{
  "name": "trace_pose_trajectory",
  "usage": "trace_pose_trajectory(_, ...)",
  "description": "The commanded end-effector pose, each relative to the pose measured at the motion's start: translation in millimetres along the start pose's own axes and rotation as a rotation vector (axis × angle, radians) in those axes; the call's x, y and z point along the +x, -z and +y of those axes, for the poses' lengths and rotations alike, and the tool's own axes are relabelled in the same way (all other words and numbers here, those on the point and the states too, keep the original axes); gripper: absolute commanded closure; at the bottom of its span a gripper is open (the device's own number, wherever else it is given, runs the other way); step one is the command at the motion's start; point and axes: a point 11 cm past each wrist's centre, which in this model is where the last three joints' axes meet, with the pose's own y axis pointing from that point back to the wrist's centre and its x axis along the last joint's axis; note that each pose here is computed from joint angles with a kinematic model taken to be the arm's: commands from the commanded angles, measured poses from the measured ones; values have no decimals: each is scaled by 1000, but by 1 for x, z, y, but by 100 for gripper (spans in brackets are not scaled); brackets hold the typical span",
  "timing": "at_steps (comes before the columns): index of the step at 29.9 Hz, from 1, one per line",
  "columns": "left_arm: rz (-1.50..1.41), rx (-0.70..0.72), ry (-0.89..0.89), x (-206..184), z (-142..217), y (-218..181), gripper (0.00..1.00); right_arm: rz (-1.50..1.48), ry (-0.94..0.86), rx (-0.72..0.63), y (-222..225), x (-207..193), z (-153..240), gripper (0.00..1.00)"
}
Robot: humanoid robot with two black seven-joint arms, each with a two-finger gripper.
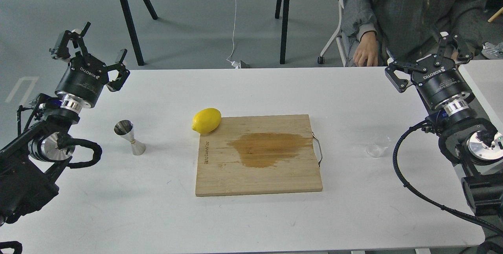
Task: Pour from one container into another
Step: 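Move the left gripper down toward the metal jigger beside the board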
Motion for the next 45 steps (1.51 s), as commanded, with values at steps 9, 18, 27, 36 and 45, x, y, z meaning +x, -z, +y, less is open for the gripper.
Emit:
trace_pose_trajectory(9,-10,-2,1,2,1,-5,0,-1,-3,0,0,1,1,1)
trace_pose_trajectory(18,-161,-16,-43,36,14,-63,0,-1,0,8,2,0,1,1)
trace_pose_trajectory(27,-658,139,66,43,20,-133,0,-2,9,7,1,-3,0,1)
trace_pose_trajectory(36,-1095,345,488,-33,19,-109,0,1,8,7,3,-3,0,1)
trace_pose_trajectory(45,-1504,230,393,-26,37,-62,0,2,3,2,1,-1,0,1)
